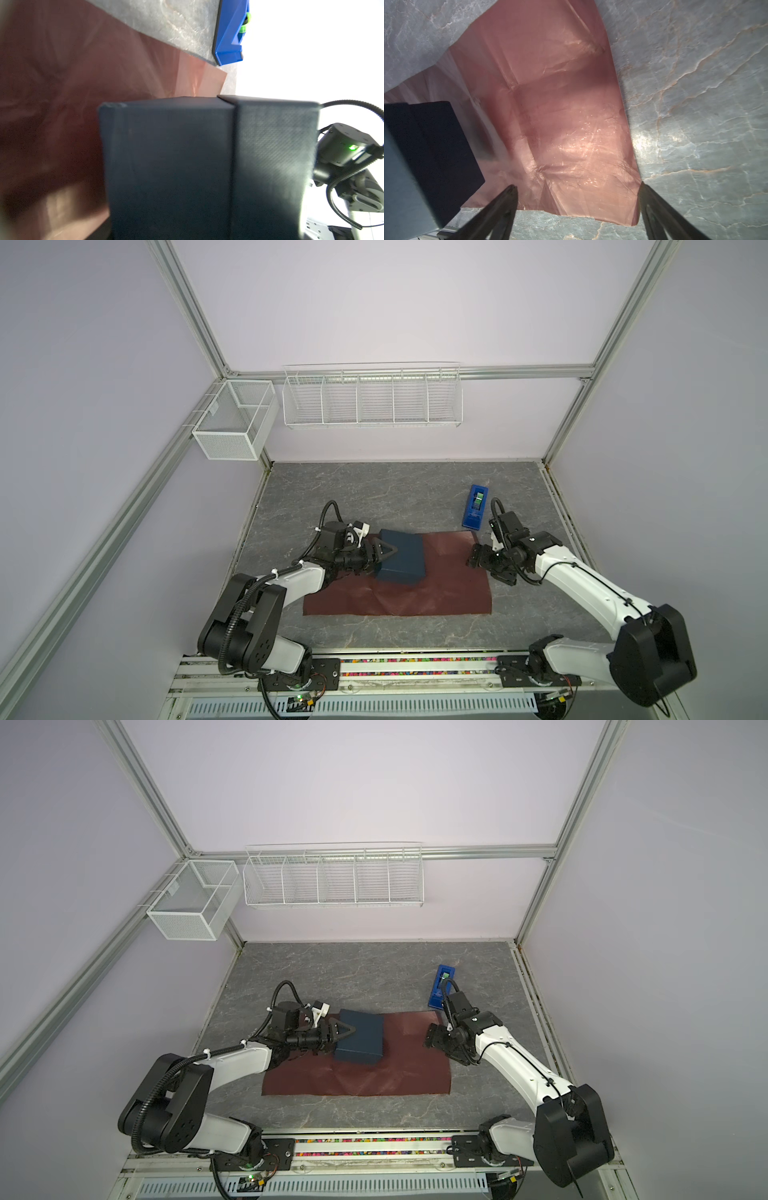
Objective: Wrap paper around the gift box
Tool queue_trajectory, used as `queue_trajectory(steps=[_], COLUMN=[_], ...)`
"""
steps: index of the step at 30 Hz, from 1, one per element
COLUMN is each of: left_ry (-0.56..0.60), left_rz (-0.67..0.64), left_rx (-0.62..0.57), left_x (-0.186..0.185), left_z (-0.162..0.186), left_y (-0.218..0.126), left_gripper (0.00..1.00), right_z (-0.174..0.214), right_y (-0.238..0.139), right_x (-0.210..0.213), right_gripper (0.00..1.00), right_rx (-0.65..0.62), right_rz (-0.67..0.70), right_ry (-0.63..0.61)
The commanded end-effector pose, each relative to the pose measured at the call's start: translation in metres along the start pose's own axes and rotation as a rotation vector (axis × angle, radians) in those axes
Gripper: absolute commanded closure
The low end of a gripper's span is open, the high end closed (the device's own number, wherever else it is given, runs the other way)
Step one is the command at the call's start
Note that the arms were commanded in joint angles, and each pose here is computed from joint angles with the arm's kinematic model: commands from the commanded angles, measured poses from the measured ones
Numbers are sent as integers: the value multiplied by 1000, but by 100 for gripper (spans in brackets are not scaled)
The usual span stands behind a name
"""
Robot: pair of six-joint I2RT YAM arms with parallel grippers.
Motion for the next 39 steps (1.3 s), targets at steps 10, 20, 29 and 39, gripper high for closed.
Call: queue_trajectory(steps=[10,20,29,39], left_ry=[-14,35,114,130], left_rz=[45,-181,-338,-359], left_rx=[28,88,90,74], left_x=[7,22,13,3], left_z=[11,18,11,4], left_y=[14,6,-10,-15], left_gripper=[33,8,0,0], right_z=[1,1,2,27], right_y=[2,-2,-10,1], right_x=[4,6,24,88], right_gripper=[8,8,10,10], right_rx=[29,28,46,168], right_rz=[-32,-36,-87,-227], right_ry=[14,11,-45,-198])
Point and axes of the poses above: each gripper's point midway between its finger pads, its own y axis out along the fingers, its own x axis along the line the jaws close on, z = x × y, the point moved 7 cm from there along -y, back along the fingers, and after that the axes turned 7 degrees about y, right-handed, at the moved point
